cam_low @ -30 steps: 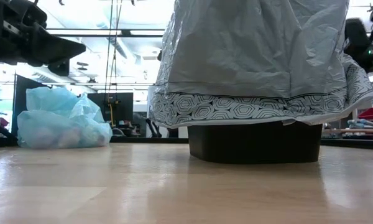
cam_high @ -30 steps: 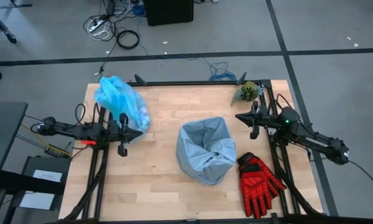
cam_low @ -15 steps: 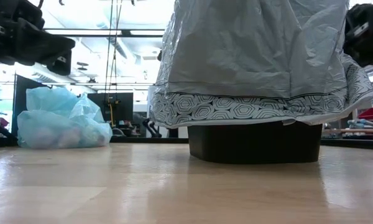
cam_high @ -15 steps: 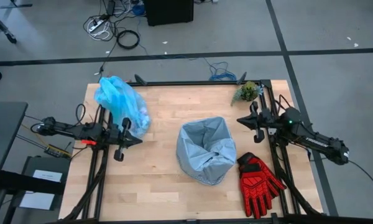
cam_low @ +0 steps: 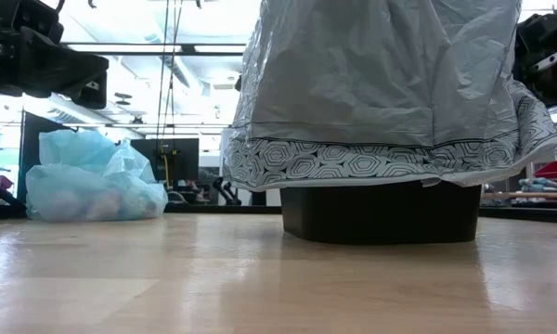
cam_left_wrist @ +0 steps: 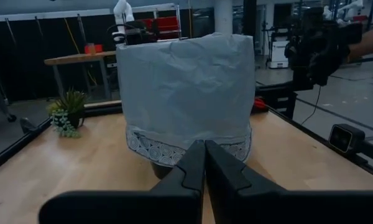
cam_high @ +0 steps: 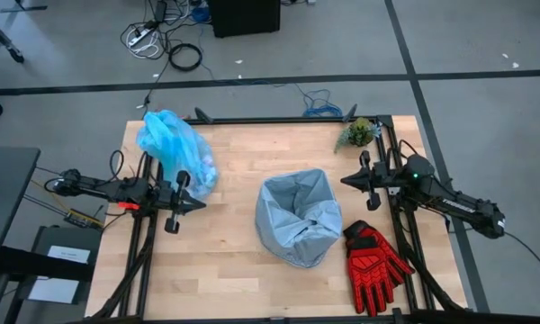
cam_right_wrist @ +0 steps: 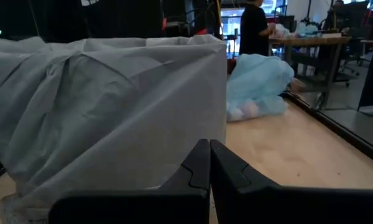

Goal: Place trash/remove bag and relplace
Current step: Return to Home Position

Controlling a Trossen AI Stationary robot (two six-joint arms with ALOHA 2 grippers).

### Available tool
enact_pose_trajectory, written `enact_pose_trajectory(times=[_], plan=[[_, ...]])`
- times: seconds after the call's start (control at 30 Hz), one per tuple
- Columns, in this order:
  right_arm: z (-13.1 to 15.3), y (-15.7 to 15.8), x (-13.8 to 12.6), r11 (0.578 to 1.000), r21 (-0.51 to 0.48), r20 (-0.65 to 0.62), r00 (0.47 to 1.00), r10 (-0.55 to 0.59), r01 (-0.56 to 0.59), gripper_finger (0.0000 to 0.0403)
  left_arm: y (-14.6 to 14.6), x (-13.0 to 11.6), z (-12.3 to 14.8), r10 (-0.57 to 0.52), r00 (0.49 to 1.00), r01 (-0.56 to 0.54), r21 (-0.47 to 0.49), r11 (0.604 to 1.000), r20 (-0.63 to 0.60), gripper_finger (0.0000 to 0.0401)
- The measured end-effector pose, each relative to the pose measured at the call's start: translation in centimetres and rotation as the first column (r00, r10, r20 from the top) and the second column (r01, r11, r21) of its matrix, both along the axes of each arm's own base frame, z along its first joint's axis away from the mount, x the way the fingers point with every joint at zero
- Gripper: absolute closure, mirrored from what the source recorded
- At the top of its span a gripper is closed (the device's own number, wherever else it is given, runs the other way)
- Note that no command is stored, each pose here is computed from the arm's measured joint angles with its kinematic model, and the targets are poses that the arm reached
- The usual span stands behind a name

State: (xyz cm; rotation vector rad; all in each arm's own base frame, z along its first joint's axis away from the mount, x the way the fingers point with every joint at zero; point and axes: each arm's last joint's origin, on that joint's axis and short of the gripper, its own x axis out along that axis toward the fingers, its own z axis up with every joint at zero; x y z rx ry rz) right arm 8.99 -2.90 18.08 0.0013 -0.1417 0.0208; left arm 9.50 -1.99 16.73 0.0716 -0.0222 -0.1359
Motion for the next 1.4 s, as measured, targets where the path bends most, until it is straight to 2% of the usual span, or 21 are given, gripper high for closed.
enact_pose_trajectory(times=[0.13, 0.4, 0.6, 0.9, 1.07, 1.17, 1.4], plan=[[-0.79, -0.14, 0.06, 0.999, -0.030, -0.075, 0.997, -0.022, 0.020, 0.0403, 0.00, 0.00, 0.00, 0.001, 1.000, -0.001, -0.004, 1.000, -0.001, 0.0380], [-0.90, -0.75, -0.12, 0.996, -0.051, -0.086, 0.993, -0.081, 0.077, 0.0403, 0.01, 0.00, -0.02, 0.003, 1.000, -0.003, -0.024, 1.000, -0.004, 0.0380], [-0.87, -0.67, -0.18, 0.998, -0.058, -0.084, 0.996, -0.019, 0.014, 0.0403, 0.02, 0.01, -0.03, 0.007, 1.000, -0.007, -0.004, 1.000, -0.001, 0.0380], [-0.76, -0.67, -0.19, 0.998, -0.066, -0.073, 0.997, -0.021, 0.016, 0.0403, -0.06, 0.00, -0.08, -0.019, 1.000, 0.019, 0.028, 0.999, -0.002, 0.0380], [-0.65, -0.88, -0.20, 0.995, -0.046, -0.060, 0.994, -0.090, 0.087, 0.0403, -0.06, 0.00, 0.02, -0.019, 1.000, 0.019, 0.047, 0.999, 0.013, 0.0380], [-0.42, -0.79, -0.22, 0.997, -0.051, -0.040, 0.997, -0.062, 0.060, 0.0403, -0.05, 0.00, 0.10, -0.015, 1.000, 0.013, 0.076, 0.997, 0.026, 0.0380], [-0.33, -0.66, -0.22, 0.995, -0.097, -0.031, 0.999, -0.030, 0.027, 0.0403, -0.05, 0.00, 0.15, -0.016, 1.000, 0.014, 0.052, 0.999, 0.027, 0.0380]])
